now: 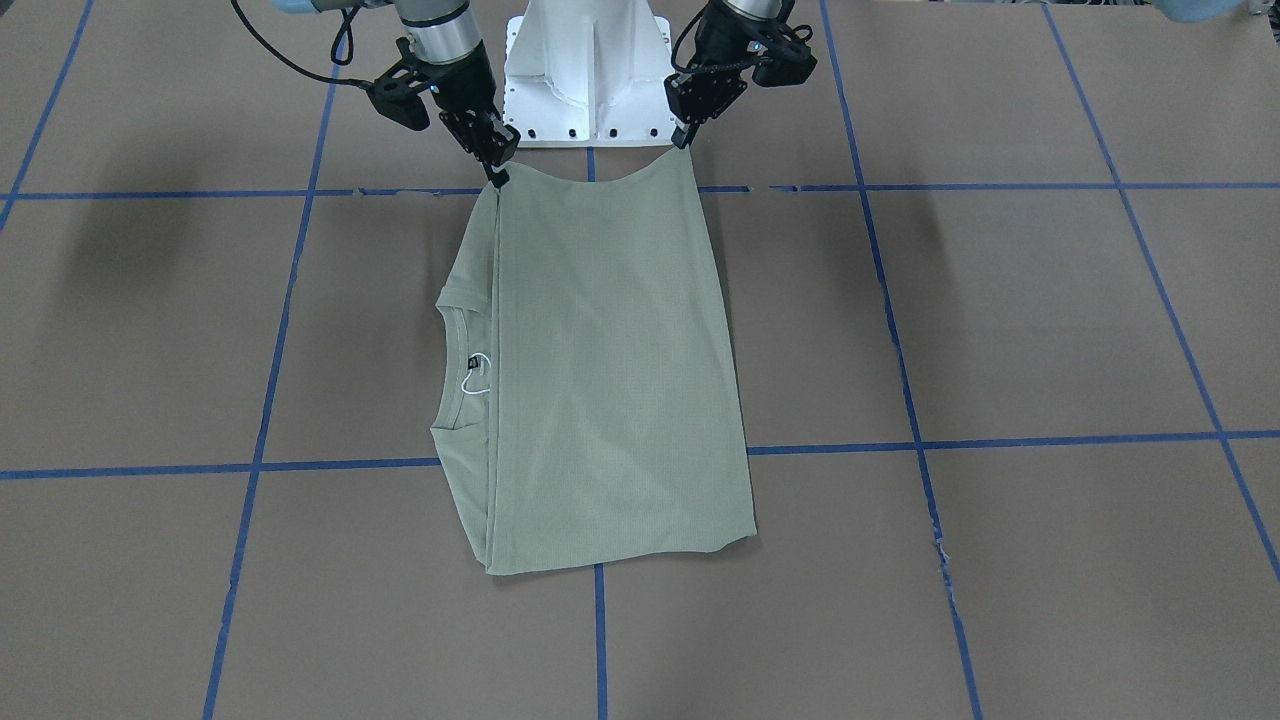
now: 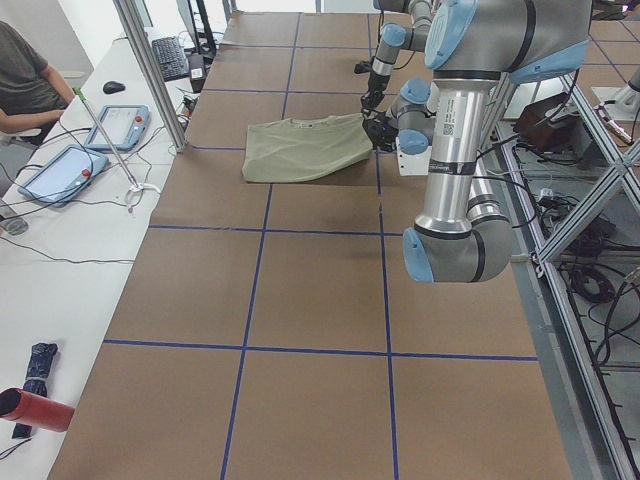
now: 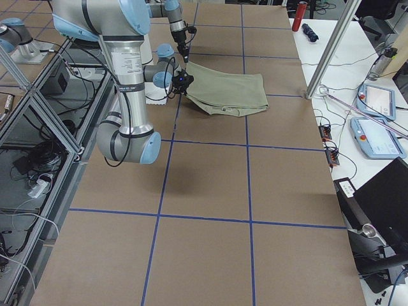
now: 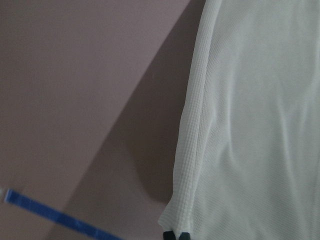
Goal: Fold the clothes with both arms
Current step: 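Grasp the near shirt edge with both grippers, then lift the near edge with both grippers and fold it away from the robot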
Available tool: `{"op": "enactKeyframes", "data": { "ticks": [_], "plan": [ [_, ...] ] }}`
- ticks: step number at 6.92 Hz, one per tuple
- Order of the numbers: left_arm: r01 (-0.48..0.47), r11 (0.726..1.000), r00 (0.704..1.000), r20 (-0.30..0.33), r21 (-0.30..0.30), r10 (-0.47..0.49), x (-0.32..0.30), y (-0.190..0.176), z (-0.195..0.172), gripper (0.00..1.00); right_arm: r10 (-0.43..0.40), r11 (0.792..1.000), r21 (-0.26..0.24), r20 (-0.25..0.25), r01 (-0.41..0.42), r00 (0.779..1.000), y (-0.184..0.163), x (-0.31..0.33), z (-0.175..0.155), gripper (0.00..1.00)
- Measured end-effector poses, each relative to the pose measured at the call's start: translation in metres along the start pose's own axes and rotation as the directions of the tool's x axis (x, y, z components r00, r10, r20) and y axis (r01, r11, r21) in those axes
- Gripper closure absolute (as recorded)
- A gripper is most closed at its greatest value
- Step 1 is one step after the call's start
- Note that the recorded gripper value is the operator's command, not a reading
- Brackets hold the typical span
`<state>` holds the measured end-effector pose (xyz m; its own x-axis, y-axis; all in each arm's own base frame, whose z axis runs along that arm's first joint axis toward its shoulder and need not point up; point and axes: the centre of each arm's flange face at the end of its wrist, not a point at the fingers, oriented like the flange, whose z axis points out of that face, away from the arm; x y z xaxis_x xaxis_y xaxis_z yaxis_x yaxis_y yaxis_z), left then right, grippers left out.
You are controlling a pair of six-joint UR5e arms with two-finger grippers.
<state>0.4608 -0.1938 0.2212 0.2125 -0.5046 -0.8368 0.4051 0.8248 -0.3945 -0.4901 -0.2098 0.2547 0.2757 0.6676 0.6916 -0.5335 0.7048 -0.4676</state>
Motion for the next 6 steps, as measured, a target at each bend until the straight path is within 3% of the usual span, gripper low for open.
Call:
{"op": "enactKeyframes", "data": {
  "ticks": [2,4,6],
  "plan": [
    [-0.014,1.0,0.999,-0.03,-0.002,0.014,0.013,-0.003,-0.012,1.0,0.037,0.999,0.017,0.047,-0.038,0.998,-0.005,-0.007,-0.014,1.0],
    [-0.034,0.999,0.998,-0.047,0.043,0.036,0.025,-0.022,-0.01,1.0,0.056,0.996,0.057,0.102,-0.062,0.993,-0.021,-0.031,-0.019,1.0],
    [-0.076,0.986,0.994,-0.065,0.146,0.086,0.051,-0.071,-0.002,1.0,0.037,0.991,0.121,0.136,-0.053,0.99,-0.052,-0.068,-0.01,1.0]
  ]
}}
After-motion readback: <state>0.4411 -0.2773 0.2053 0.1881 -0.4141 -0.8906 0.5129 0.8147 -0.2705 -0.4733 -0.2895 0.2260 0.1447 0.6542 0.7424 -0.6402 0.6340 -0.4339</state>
